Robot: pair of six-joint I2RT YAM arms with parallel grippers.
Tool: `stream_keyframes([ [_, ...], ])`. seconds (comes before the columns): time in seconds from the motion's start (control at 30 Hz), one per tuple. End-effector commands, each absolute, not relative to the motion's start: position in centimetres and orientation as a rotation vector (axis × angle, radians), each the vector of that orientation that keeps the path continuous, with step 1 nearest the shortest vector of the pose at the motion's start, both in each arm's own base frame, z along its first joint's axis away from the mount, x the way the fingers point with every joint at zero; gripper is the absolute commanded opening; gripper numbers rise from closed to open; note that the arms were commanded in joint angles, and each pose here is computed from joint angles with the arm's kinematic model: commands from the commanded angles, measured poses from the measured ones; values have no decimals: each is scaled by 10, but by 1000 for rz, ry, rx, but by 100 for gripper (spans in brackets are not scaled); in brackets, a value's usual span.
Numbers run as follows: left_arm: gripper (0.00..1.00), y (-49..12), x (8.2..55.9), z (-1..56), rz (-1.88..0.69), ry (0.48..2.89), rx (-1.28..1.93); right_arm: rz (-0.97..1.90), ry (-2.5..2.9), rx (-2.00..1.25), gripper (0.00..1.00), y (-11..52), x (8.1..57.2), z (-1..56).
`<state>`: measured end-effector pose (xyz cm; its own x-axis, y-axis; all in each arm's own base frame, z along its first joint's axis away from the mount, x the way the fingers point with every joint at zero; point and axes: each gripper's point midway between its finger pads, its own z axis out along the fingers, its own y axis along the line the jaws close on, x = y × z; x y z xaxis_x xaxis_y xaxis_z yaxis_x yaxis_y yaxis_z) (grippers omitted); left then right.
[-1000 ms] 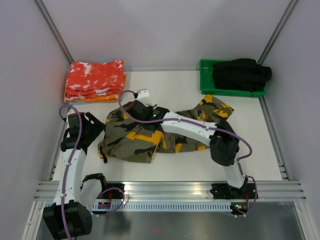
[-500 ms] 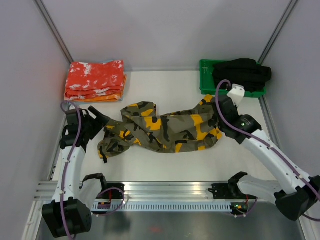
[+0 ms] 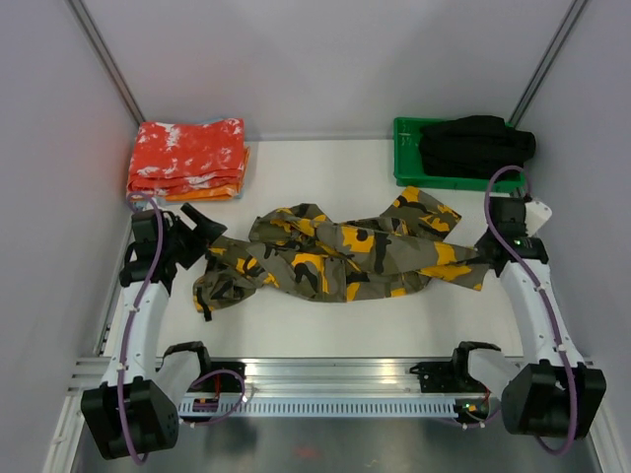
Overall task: Fold and stack the trousers
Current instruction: Flatten the trousers out
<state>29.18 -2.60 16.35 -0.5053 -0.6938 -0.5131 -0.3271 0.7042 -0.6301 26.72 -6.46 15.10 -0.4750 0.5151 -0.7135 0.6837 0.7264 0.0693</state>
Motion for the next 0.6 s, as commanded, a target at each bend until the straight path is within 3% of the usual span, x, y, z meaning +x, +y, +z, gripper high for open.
stream_keyframes([
  [0.0, 91, -25, 299, 177, -579, 2091, -701, -119, 2105, 902, 4, -73, 280, 170],
  [0.03, 91, -26, 301, 172, -590, 2105, -711, -98, 2140, 893, 20, -71, 283, 164],
  [0.1, 90, -25, 304, 167, -575, 2117, -721, -74, 2185, 870, 40, -66, 286, 158],
  [0.13, 90, -23, 305, 160, -555, 2138, -740, -53, 2201, 859, 58, -63, 290, 158],
  [0.2, 90, -11, 301, 147, -464, 2167, -800, 27, 2211, 800, 75, -51, 295, 166],
  [0.3, 91, -3, 296, 129, -395, 2201, -852, 188, 2122, 674, 84, -30, 308, 205],
  [0.43, 91, -7, 292, 112, -413, 2244, -875, 352, 1998, 492, 86, 4, 318, 271],
  [0.57, 91, -2, 291, 99, -373, 2241, -885, 438, 2027, 281, 87, 54, 324, 288],
])
